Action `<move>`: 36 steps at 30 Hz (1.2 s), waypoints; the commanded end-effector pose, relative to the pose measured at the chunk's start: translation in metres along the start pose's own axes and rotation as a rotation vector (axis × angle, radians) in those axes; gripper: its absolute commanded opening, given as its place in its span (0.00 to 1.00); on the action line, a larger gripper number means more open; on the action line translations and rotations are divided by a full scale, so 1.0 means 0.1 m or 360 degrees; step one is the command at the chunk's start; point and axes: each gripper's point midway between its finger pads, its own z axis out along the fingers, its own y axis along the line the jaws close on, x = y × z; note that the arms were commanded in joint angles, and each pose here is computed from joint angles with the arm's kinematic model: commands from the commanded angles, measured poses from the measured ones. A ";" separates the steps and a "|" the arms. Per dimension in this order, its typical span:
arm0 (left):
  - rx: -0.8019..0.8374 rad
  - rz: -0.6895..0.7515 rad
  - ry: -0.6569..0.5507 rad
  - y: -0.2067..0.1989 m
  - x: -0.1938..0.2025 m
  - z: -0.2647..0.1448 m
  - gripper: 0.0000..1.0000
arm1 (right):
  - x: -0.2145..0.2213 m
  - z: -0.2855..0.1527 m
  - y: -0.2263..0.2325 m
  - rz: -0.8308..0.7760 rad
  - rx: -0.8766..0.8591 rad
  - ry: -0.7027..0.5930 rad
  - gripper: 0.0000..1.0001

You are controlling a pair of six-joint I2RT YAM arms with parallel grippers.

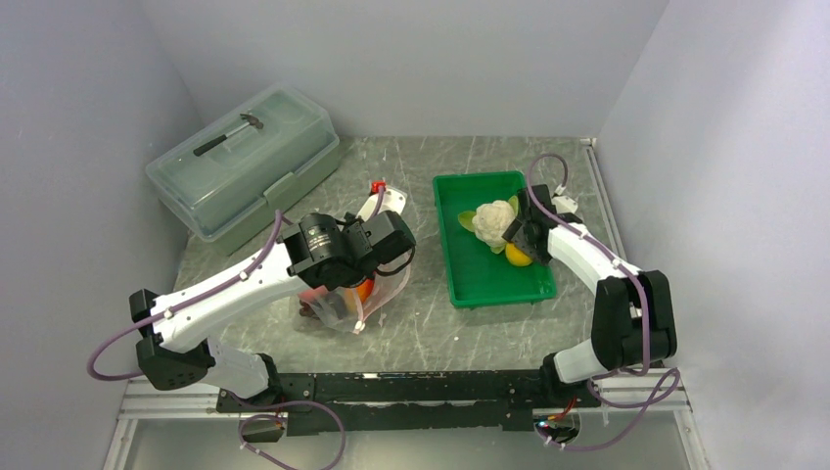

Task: Place the food in the zip-top bag and seal the zipper
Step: Pick up the fake fruit from the bin, then place the fake fruit in the zipper food storage bag.

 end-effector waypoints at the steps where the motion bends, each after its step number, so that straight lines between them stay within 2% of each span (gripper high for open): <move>1: 0.0012 -0.0069 -0.0082 0.05 -0.15 -0.09 0.05 | -0.11 -0.09 0.09 0.0039 -0.0105 -0.0062 0.49; 2: 0.0013 -0.0066 -0.0074 0.04 -0.13 -0.08 0.04 | -0.12 -0.13 0.10 0.0039 -0.0129 -0.0068 0.42; 6: 0.0001 -0.0073 -0.0057 0.05 -0.09 -0.07 0.03 | -0.18 -0.34 0.13 0.0047 -0.0233 -0.0115 0.34; 15: 0.0022 -0.0084 -0.0070 0.03 -0.11 -0.08 0.03 | -0.34 -0.88 0.18 0.0031 -0.0451 -0.0209 0.33; 24: 0.0027 -0.0080 -0.0058 0.02 -0.10 -0.07 0.03 | -0.31 -1.54 0.46 0.0062 -0.0941 -0.0204 0.32; 36: 0.0025 -0.0096 -0.0054 0.01 -0.10 -0.06 0.03 | -0.07 -2.44 0.79 -0.0094 -0.1535 -0.0122 0.30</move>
